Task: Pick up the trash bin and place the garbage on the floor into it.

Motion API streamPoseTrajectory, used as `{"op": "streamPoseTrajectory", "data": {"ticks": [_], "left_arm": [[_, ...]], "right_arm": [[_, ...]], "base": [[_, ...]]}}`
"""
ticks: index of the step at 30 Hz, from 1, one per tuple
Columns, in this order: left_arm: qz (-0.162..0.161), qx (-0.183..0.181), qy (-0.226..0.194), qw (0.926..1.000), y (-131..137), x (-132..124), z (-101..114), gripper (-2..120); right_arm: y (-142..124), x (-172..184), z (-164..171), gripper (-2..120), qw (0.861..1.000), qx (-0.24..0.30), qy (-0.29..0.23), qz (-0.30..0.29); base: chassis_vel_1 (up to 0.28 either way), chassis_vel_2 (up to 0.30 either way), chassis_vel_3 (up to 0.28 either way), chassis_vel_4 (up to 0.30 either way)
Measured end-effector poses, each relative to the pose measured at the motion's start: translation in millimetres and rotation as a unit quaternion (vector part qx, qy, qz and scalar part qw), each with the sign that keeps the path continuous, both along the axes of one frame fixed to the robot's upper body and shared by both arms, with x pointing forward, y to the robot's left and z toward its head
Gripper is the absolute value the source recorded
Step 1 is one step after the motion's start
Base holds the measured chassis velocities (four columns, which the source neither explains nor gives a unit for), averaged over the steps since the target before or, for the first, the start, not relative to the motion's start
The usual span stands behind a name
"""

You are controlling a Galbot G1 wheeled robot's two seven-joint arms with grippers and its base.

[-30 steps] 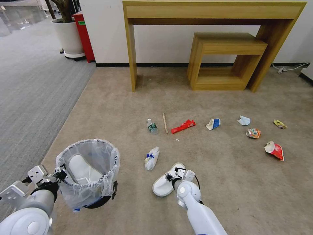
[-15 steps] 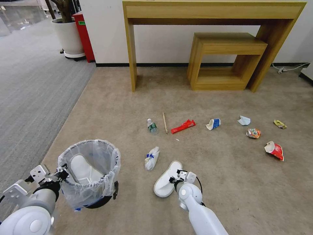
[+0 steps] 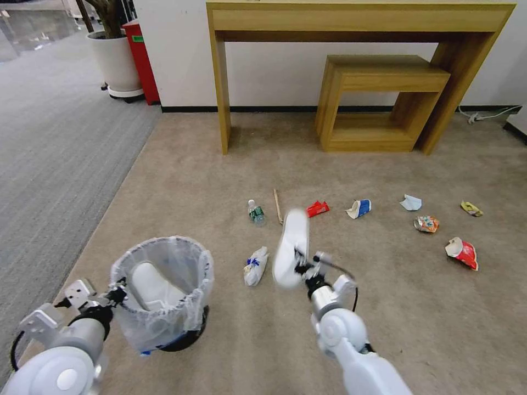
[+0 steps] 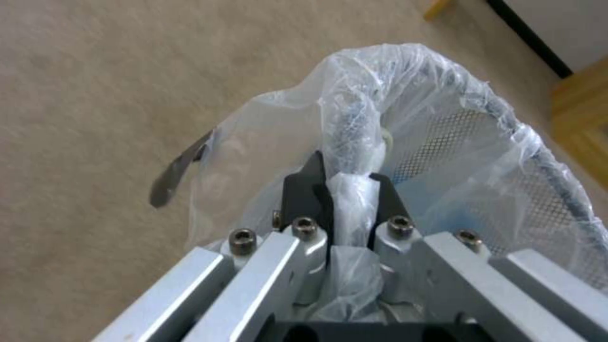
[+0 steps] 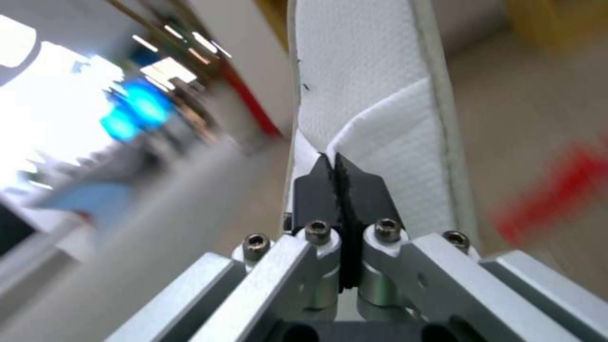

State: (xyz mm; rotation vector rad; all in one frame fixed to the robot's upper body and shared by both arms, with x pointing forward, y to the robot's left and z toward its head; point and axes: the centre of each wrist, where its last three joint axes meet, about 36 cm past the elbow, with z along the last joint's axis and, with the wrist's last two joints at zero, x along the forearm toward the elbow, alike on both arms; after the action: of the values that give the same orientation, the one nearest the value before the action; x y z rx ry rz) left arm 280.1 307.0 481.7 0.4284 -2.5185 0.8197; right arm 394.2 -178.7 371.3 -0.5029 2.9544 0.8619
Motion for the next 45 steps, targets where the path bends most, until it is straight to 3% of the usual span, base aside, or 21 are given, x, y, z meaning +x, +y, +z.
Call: {"op": "streamPoseTrajectory", "data": {"ticks": [2, 6, 9, 10, 15, 21, 28, 45], "left_arm": [[-0.008, -0.007, 0.000, 0.9999, -7.8, 1.1, -1.7, 3], [-0.015, -0.012, 0.000, 0.9998, -16.1, 1.5, -2.4, 3], [-0.038, -0.031, -0.005, 0.9988, -36.4, 2.3, -1.7, 3], [-0.038, -0.031, -0.005, 0.9988, -36.4, 2.3, -1.7, 3], [-0.072, -0.061, -0.013, 0.9954, -63.3, 2.3, 1.2, 3], [-0.102, -0.075, -0.024, 0.9917, -85.1, 1.0, 4.3, 3], [-0.107, -0.076, -0.030, 0.9909, -89.5, -0.8, 8.0, 3], [-0.090, -0.064, -0.026, 0.9935, -69.6, 6.8, 2.0, 3]], "right_arm": [[-5.8, 0.0, 11.5, 0, 0.997, 0.013, -0.067, 0.036], [-9.4, 4.6, 18.5, 0, 0.990, 0.028, -0.120, 0.071], [-5.1, 18.0, 21.0, 0, 0.968, 0.058, -0.201, 0.140], [-5.1, 18.0, 21.0, 0, 0.968, 0.058, -0.201, 0.140], [13.0, 32.5, 16.2, 0, 0.939, 0.090, -0.254, 0.212], [40.3, 39.8, -0.3, 0, 0.921, 0.100, -0.259, 0.272], [62.4, 40.0, -21.7, 0, 0.916, 0.089, -0.235, 0.311], [35.3, 35.1, -23.5, 0, 0.904, 0.040, -0.251, 0.343]], "base": [[0.000, 0.000, 0.000, 0.000], [0.000, 0.000, 0.000, 0.000], [0.000, 0.000, 0.000, 0.000], [0.000, 0.000, 0.000, 0.000], [0.000, 0.000, 0.000, 0.000], [0.000, 0.000, 0.000, 0.000], [0.000, 0.000, 0.000, 0.000], [0.000, 0.000, 0.000, 0.000]]}}
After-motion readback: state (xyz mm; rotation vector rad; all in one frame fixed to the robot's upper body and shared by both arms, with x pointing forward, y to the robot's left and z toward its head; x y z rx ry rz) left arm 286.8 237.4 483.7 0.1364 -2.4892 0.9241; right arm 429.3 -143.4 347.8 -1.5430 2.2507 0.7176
